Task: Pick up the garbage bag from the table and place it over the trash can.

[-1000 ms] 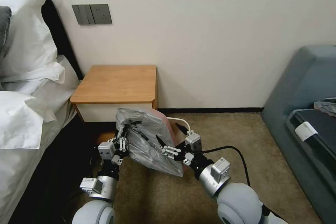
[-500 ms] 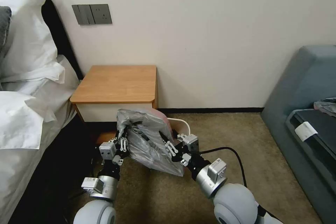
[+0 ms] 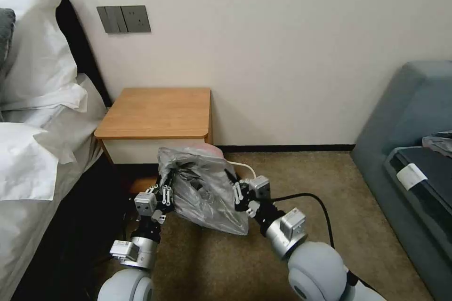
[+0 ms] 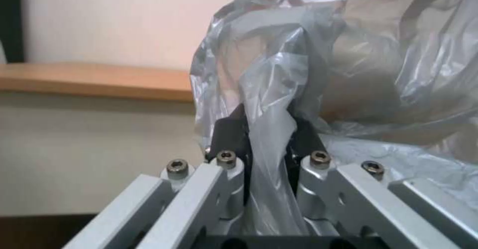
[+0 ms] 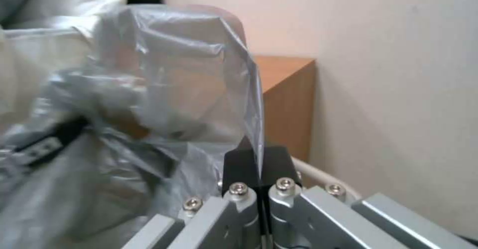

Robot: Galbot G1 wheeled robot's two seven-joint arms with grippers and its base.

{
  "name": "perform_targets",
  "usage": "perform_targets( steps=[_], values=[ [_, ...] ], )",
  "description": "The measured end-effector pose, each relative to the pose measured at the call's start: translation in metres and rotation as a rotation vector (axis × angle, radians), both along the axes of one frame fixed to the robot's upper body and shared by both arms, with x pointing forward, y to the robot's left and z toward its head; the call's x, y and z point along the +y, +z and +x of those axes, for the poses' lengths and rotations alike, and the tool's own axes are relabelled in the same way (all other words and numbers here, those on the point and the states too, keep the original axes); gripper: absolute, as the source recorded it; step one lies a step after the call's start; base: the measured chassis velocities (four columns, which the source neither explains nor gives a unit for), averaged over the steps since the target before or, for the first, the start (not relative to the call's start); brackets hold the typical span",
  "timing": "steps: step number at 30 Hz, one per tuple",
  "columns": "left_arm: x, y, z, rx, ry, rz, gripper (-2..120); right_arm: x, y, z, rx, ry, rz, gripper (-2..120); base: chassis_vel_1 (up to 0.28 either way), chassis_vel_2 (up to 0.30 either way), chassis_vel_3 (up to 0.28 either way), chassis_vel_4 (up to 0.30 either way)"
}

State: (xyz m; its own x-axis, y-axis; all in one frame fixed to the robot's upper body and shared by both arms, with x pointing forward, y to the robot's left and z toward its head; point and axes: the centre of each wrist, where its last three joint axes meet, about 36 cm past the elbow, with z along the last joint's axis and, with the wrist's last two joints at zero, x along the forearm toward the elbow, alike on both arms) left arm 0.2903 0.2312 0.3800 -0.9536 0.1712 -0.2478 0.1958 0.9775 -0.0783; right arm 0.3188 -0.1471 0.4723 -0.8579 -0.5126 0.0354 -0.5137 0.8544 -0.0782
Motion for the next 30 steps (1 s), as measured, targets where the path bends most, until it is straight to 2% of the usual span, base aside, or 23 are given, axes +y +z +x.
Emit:
perform_targets(
  steps=[8,17,21,23,27,28,29,30],
  values=[
    [0.001,-0.002,-0.001,-0.051,-0.028,-0.036,8,-0.019,0.004,0.009,-0.015,-0.04,-0.043,0,0.0,0.0,0.0,0.0],
    [0.001,-0.002,-0.001,-0.07,-0.04,-0.072,8,-0.041,0.008,0.01,-0.02,-0.07,-0.087,0,0.0,0.0,0.0,0.0],
    [-0.002,0.001,-0.002,-0.078,-0.064,-0.124,8,-0.05,0.005,0.011,-0.014,-0.087,-0.108,0,0.0,0.0,0.0,0.0],
    [-0.004,0.006,-0.004,-0.077,-0.079,-0.175,8,-0.055,0.003,0.013,-0.008,-0.094,-0.119,0,0.0,0.0,0.0,0.0],
    [-0.005,0.01,-0.005,-0.071,-0.088,-0.214,8,-0.058,0.002,0.014,-0.005,-0.098,-0.125,0,0.0,0.0,0.0,0.0],
    [-0.008,0.015,-0.006,-0.056,-0.101,-0.262,8,-0.059,-0.001,0.014,-0.002,-0.101,-0.128,0,0.0,0.0,0.0,0.0],
    [-0.008,0.015,-0.006,-0.056,-0.101,-0.262,8,-0.059,-0.001,0.014,-0.002,-0.101,-0.128,0,0.0,0.0,0.0,0.0],
    [-0.01,0.022,-0.007,-0.035,-0.105,-0.321,8,-0.061,-0.004,0.014,0.003,-0.103,-0.13,0,0.0,0.0,0.0,0.0]
  ],
)
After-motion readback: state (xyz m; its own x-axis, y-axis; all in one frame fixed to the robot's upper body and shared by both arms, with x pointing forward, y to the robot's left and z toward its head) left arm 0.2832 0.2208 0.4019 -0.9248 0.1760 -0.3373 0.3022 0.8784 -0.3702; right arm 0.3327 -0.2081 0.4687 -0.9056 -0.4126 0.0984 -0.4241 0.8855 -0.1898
